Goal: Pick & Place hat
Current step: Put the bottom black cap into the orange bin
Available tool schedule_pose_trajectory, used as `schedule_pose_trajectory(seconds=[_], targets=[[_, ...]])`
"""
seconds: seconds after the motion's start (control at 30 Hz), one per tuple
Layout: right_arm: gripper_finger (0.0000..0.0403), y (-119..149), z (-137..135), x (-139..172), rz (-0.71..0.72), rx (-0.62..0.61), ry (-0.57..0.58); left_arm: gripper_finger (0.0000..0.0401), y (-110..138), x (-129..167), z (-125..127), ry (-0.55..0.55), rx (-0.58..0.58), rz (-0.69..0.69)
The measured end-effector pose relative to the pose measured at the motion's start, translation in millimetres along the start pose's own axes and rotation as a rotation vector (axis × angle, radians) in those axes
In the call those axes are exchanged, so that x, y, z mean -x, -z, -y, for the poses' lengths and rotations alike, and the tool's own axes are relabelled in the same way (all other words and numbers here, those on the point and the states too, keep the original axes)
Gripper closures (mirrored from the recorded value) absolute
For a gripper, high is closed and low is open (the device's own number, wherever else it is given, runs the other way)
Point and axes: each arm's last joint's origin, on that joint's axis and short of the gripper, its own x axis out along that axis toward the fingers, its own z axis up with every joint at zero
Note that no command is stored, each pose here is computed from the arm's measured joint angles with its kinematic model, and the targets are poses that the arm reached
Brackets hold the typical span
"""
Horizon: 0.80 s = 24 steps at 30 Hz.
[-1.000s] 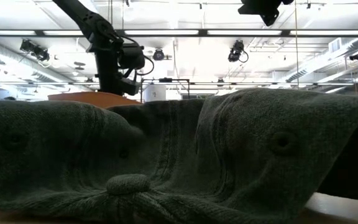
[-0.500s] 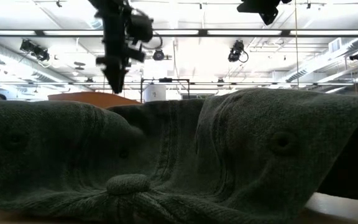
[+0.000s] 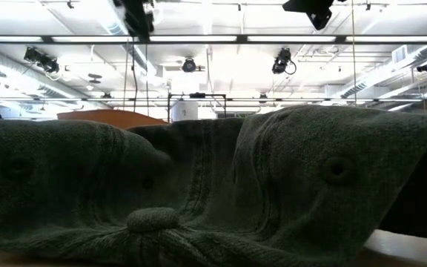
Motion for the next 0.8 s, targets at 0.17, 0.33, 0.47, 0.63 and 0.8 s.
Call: schedule_pose_trajectory(seconds=[0.17,0.33,0.47,0.63,0.8], targets=[[0.0268,0,-1,-10,0.001,0.004,-0.043,0.0224,13,19,38,0.052,0.031,0.053],[0.0268,0,-7,-26,0.012,0.03,-0.098,0.0224,18,24,69,0.065,0.018,0.09],[0.0268,3,-16,-37,-0.001,0.03,-0.138,0.0224,21,17,89,0.023,0.015,0.101],[0.0268,10,-34,-49,-0.023,0.034,-0.197,0.0224,34,-11,110,-0.072,0.004,0.052],[0.0268,15,-46,-55,-0.044,0.062,-0.233,0.0224,46,-49,130,-0.068,0.023,0.091]])
